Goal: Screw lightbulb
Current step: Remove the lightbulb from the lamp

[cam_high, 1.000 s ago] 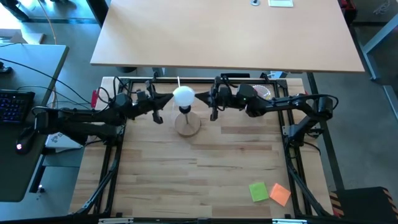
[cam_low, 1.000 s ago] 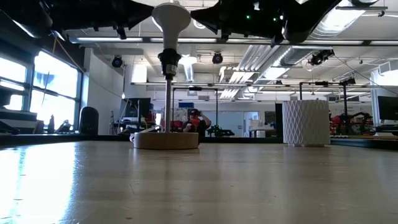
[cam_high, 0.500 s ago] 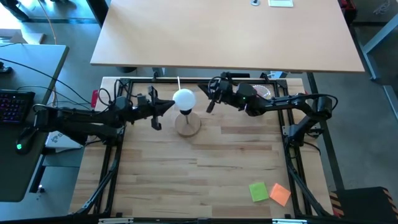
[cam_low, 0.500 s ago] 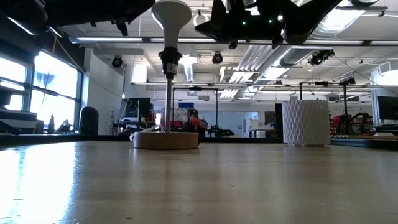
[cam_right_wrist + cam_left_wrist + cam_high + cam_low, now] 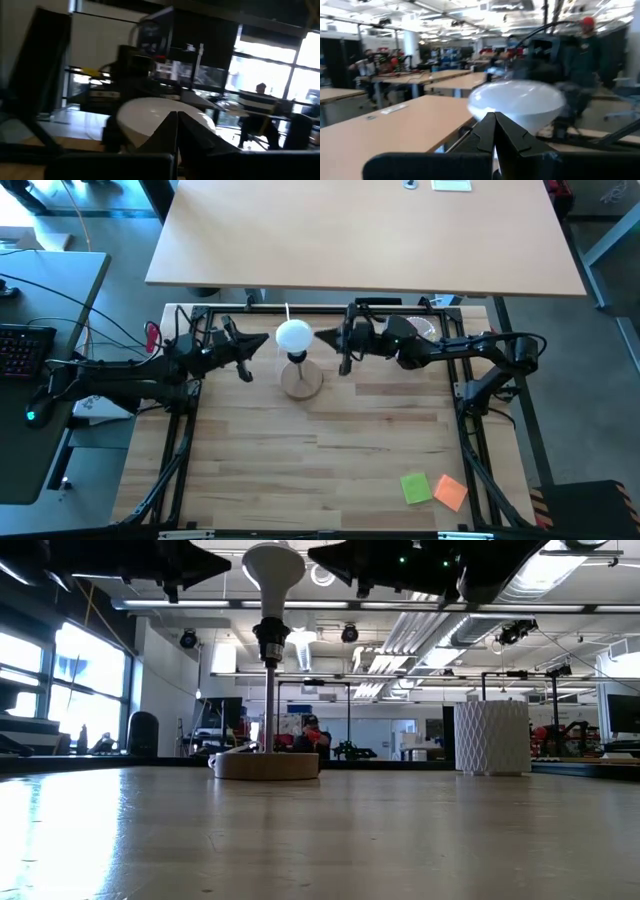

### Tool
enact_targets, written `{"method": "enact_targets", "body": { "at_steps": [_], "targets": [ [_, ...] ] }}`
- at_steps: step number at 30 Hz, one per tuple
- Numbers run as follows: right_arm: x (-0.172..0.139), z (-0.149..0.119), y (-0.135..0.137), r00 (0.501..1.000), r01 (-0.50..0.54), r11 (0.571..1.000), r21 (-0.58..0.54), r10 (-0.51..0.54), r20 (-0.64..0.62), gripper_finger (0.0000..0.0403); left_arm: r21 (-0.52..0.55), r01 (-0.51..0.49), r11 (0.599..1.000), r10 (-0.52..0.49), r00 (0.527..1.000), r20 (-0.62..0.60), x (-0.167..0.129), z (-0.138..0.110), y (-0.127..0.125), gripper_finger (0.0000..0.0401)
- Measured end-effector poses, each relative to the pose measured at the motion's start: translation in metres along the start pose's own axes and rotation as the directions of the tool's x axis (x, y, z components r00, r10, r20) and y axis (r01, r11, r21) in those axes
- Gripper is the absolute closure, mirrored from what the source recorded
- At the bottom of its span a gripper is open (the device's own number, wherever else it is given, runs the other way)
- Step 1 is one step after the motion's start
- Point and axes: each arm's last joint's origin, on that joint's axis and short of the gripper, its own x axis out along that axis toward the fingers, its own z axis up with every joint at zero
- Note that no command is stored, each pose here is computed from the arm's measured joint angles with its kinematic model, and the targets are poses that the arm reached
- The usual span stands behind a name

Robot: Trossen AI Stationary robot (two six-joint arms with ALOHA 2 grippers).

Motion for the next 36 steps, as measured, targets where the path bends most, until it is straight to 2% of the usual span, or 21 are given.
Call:
{"method": "enact_targets", "body": {
  "at_steps": [3, 7, 13, 19, 24, 28, 33, 36],
  "targets": [
    [0.001, 0.002, 0.008, 0.997, -0.073, 0.997, -0.004, 0.073, 0.02, 0.0401, 0.011, -0.031, 0.999, 0.031, 0.999, -0.028, 0.004, -0.005, 0.005, 0.0401],
    [0.002, 0.003, 0.013, 0.996, -0.079, 0.997, -0.005, 0.079, 0.032, 0.0401, 0.019, -0.067, 0.998, 0.067, 0.997, -0.027, 0.012, -0.01, 0.012, 0.0401],
    [0.005, -0.01, 0.011, 0.998, -0.057, 0.998, 0.011, 0.057, 0.0, 0.0401, 0.0, 0.014, 1.0, -0.014, 0.999, 0.045, 0.025, -0.012, 0.014, 0.0401],
    [0.005, -0.015, 0.005, 0.999, -0.047, 0.999, 0.028, 0.047, 0.001, 0.0401, -0.051, 0.02, 0.999, -0.018, 0.999, 0.046, 0.031, -0.018, 0.012, 0.0401],
    [0.005, -0.014, 0.0, 0.999, 0.048, 0.999, 0.023, -0.048, -0.006, 0.0401, -0.084, 0.048, 0.995, -0.044, 0.998, 0.042, 0.03, -0.018, 0.006, 0.0401],
    [0.005, -0.017, -0.004, 0.988, 0.152, 0.988, 0.022, -0.151, -0.041, 0.0401, -0.09, 0.193, 0.977, -0.19, 0.981, 0.04, 0.03, -0.018, -0.006, 0.0401],
    [0.005, -0.021, -0.004, 0.975, 0.211, 0.977, 0.018, -0.209, -0.075, 0.0401, -0.081, 0.218, 0.973, -0.214, 0.975, 0.054, 0.028, -0.016, -0.014, 0.0401],
    [0.004, -0.02, -0.006, 0.96, 0.267, 0.964, -0.01, -0.267, -0.083, 0.0401, -0.074, 0.19, 0.979, -0.187, 0.981, 0.044, 0.027, -0.017, -0.017, 0.0401]
  ]
}}
